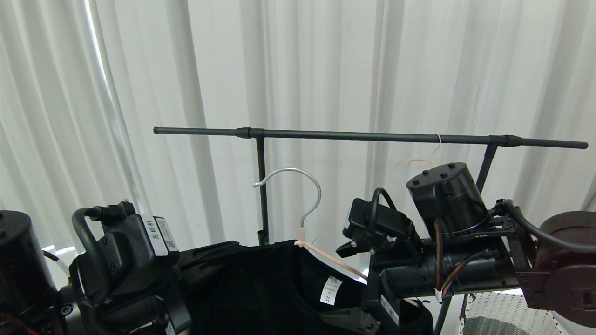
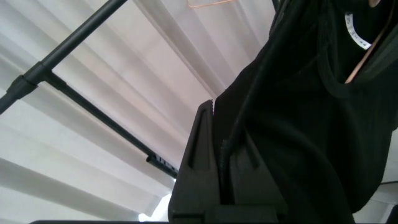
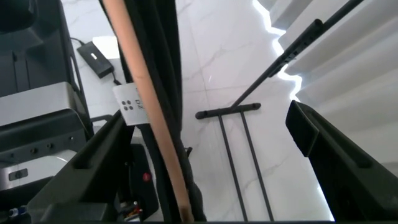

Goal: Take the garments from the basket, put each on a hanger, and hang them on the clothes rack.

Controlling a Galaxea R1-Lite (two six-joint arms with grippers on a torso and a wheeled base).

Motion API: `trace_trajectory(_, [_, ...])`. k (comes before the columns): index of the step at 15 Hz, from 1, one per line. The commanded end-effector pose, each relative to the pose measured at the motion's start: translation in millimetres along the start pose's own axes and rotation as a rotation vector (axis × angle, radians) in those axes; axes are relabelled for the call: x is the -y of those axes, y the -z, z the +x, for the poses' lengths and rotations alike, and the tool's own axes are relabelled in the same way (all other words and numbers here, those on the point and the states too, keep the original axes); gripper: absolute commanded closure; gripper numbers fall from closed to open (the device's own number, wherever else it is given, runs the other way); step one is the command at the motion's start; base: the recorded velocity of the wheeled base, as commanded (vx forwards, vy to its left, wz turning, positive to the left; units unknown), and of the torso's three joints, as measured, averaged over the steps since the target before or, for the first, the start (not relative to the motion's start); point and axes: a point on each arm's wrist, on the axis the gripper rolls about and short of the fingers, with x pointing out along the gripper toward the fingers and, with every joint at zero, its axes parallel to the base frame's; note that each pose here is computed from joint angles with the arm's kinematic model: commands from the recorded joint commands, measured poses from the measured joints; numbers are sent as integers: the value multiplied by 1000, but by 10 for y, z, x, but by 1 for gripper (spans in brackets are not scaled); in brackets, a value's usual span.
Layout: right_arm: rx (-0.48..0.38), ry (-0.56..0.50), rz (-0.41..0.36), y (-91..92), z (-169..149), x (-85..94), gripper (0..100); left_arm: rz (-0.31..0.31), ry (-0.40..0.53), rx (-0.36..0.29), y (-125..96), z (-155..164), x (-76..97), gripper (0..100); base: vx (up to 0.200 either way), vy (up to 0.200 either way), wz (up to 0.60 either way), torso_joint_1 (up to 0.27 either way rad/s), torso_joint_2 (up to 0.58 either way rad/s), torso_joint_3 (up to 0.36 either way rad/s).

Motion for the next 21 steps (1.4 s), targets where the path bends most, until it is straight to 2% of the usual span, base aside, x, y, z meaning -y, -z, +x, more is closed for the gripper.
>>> trace_trajectory(1, [1,5,0,-2,-1,1,0,-1,-1,2,-4,0,-3,100,0,0,0,0,0,0])
trace_trajectory(9, [9,43,-12,-20,-33,-8,0,-1,-1,2,-6,4,-5,100,0,0,0,0,0,0])
trace_trajectory(10, [9,43,-12,-19,-28,-6,100,-1,-2,3,-10,4,-7,100,0,0,0,0,0,0])
trace_trajectory(18, [14,58,-17,-32,-46,-11,100,0,-2,1,-6,4,-5,100,0,0,0,0,0,0])
trace_trajectory(19, [21,62,-23,-40,-51,-10,100,-1,-2,-2,1,6,-5,0,0,0,0,0,0,0])
trace_trajectory(21, [43,69,-46,-71,-108,-18,100,-8,0,-10,18,10,1,0,0,0,0,0,0,0])
